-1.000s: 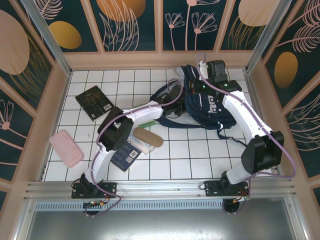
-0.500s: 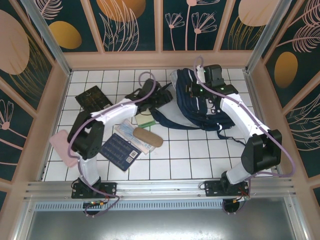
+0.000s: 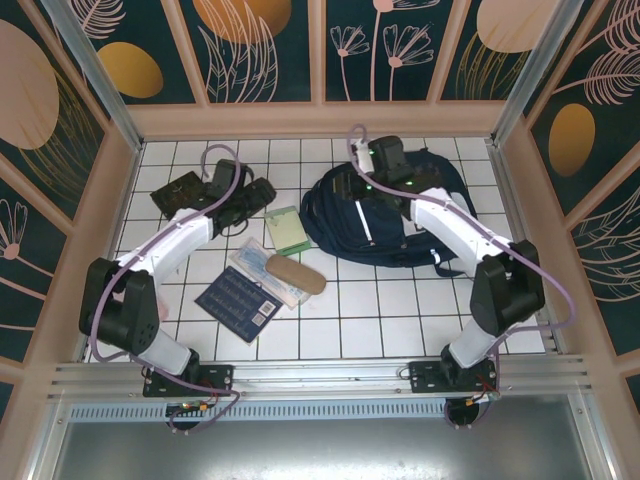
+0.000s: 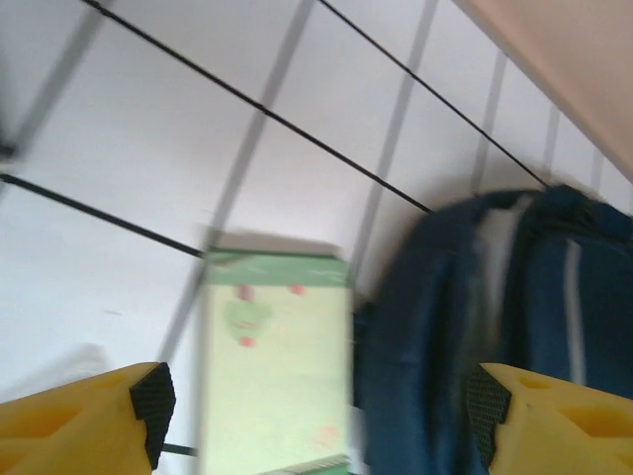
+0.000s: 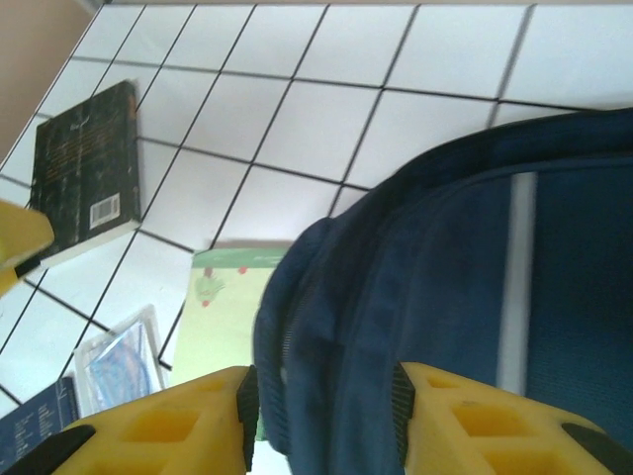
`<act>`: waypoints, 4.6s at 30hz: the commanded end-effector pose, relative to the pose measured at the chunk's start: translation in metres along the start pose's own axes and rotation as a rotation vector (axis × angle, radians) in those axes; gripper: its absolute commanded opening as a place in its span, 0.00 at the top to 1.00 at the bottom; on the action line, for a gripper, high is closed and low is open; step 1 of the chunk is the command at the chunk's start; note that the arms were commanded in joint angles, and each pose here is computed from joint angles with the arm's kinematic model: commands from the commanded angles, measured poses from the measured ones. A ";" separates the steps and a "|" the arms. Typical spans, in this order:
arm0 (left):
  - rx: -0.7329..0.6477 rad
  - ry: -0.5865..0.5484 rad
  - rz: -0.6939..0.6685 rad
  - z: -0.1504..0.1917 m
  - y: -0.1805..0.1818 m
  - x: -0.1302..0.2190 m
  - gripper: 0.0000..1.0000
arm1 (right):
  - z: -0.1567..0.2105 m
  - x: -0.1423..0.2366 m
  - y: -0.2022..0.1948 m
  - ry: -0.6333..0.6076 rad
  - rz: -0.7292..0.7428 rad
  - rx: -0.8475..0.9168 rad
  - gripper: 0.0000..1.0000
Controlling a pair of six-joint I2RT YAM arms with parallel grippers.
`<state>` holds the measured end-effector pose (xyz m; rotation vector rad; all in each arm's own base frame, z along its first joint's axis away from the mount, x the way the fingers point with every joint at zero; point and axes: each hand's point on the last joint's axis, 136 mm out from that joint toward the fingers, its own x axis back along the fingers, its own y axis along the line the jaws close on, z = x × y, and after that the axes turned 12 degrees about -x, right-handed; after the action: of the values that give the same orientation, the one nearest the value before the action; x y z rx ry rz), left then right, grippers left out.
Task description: Pack books, pencil case, and school supplies into a backpack
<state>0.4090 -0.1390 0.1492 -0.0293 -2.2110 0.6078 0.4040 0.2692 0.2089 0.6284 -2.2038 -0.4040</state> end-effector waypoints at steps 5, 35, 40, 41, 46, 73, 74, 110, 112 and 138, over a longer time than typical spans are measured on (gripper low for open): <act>-0.022 -0.023 -0.108 -0.029 0.074 0.001 0.28 | 0.002 -0.044 0.063 0.001 -0.127 0.010 0.56; 0.155 0.206 0.129 0.044 0.070 -0.078 0.52 | 0.049 -0.156 0.128 0.112 -0.185 -0.107 0.47; 0.131 0.139 0.098 0.022 0.066 -0.053 0.49 | 0.054 -0.164 0.130 0.132 -0.200 -0.125 0.48; 0.124 0.116 0.081 0.013 0.067 -0.046 0.49 | 0.056 -0.167 0.130 0.136 -0.200 -0.128 0.48; 0.169 0.034 -0.003 -0.015 0.104 -0.022 0.44 | 0.062 -0.179 0.135 0.146 -0.196 -0.133 0.47; 0.260 0.199 -0.220 0.069 0.201 -0.039 0.60 | 0.149 -0.262 0.114 0.300 -0.005 -0.115 0.47; 0.262 0.203 -0.212 0.070 0.200 -0.040 0.61 | 0.155 -0.262 0.119 0.327 -0.031 -0.113 0.47; 0.244 0.164 -0.080 0.056 0.173 -0.033 0.62 | 0.133 -0.200 0.205 0.496 -0.540 -0.207 0.89; 0.240 0.149 -0.064 0.049 0.168 -0.028 0.61 | 0.119 -0.195 0.200 0.446 -0.527 -0.220 0.97; 0.338 -0.123 0.656 -0.068 0.033 0.029 0.16 | -0.017 -0.053 0.185 0.151 -0.718 -0.260 1.00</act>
<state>0.4285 -0.0623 0.1722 -0.4039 -2.1798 1.2928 0.4010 0.4498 0.1933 0.9967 -1.6516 -0.8891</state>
